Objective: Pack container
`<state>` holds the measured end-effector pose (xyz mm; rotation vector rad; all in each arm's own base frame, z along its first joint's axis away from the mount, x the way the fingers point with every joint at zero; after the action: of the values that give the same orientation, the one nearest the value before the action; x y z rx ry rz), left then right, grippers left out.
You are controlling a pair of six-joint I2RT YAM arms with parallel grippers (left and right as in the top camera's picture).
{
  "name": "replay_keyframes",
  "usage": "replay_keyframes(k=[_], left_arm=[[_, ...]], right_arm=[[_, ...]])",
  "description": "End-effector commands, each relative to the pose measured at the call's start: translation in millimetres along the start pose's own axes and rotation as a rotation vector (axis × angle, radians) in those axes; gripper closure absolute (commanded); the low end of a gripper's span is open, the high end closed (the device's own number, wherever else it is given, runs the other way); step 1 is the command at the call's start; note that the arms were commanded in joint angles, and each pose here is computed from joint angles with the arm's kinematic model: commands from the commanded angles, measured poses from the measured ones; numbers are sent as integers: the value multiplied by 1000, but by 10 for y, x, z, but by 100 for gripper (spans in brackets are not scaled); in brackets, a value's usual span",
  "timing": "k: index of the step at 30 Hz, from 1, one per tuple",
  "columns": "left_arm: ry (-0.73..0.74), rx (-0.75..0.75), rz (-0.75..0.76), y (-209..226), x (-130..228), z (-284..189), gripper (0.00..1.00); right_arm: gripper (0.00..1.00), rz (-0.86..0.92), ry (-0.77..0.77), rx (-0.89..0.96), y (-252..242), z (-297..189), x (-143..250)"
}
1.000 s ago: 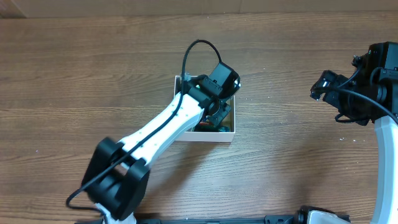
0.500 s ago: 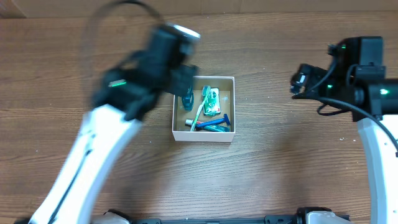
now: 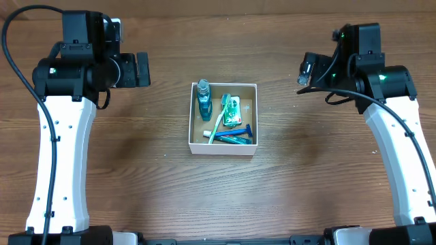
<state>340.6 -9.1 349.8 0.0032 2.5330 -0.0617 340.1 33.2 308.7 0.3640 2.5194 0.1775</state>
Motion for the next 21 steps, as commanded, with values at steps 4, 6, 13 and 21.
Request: replay_keyframes(k=[4,6,13,21], left_arm=[[-112,89,150,-384,229,-424,0],[-165,103,196,-500,496,-509,0],[-288,184,185,-400,1856,-604,0],[-203,158,138,-318,2214,-386,0]], right_arm=[[0,32,-128,8,-131,-668,207],[0,33,-149,-2,-233,-724,458],[0,34,-149,-2,-628,-616,1430],[0,31,-95,18,-646,-526,1483]])
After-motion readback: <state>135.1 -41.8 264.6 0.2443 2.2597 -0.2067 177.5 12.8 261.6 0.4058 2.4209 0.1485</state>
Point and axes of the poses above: each gripper's point midway between its finger pads, its own z axis out along the fingers, its own y axis along the line the jaws close on, x = y × z, the point moved 9 cm from there along -z, back along the fingers, and after that the axes turned 3 degrees about z, right-handed, at the moved point
